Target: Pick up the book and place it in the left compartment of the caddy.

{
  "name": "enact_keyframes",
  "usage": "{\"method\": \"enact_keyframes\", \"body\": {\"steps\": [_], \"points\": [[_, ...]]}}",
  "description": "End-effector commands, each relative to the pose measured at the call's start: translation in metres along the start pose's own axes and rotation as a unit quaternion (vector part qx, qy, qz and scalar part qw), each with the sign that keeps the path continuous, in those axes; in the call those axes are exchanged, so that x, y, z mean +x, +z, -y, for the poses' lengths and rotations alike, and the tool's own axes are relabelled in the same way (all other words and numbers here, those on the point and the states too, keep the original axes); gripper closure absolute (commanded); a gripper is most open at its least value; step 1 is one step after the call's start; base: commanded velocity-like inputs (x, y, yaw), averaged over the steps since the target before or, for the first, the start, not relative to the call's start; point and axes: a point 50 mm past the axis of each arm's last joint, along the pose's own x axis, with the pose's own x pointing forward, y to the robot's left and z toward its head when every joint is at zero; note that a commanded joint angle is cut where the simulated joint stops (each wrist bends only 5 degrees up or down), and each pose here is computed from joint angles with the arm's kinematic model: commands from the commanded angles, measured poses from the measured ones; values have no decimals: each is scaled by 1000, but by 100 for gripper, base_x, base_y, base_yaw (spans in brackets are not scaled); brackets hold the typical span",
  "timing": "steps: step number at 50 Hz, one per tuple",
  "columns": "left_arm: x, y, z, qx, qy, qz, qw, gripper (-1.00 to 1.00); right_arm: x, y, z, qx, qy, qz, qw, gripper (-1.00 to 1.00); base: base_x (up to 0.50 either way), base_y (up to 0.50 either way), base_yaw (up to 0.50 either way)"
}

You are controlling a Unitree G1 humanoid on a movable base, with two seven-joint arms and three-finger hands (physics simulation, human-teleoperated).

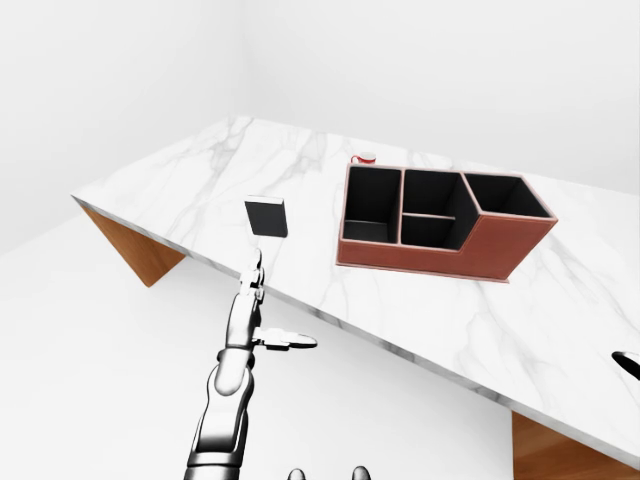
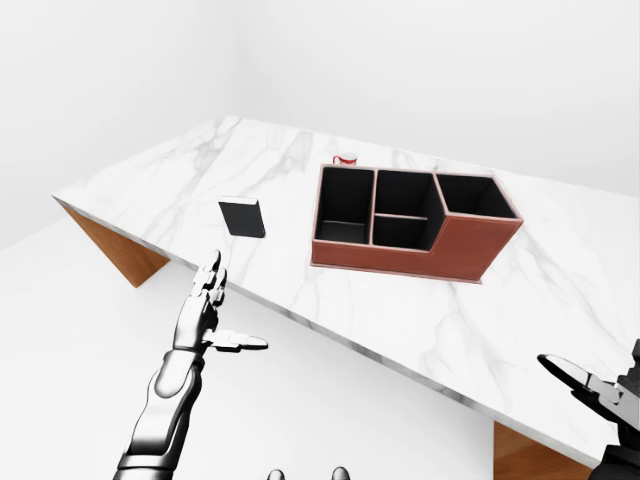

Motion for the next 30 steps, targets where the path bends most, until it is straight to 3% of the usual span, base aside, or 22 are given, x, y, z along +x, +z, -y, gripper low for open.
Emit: {"method": "enact_keyframes", "body": {"steps": [1, 30], "points": [[1, -3, -1, 1, 0, -7, 1000, -100, 1, -1, 1, 0, -3, -1, 1000, -100, 0, 0, 0], [0, 1, 0, 1, 0, 1, 1000, -100, 1, -5, 1, -5, -2, -10, 1000, -100, 0, 0, 0]]}}
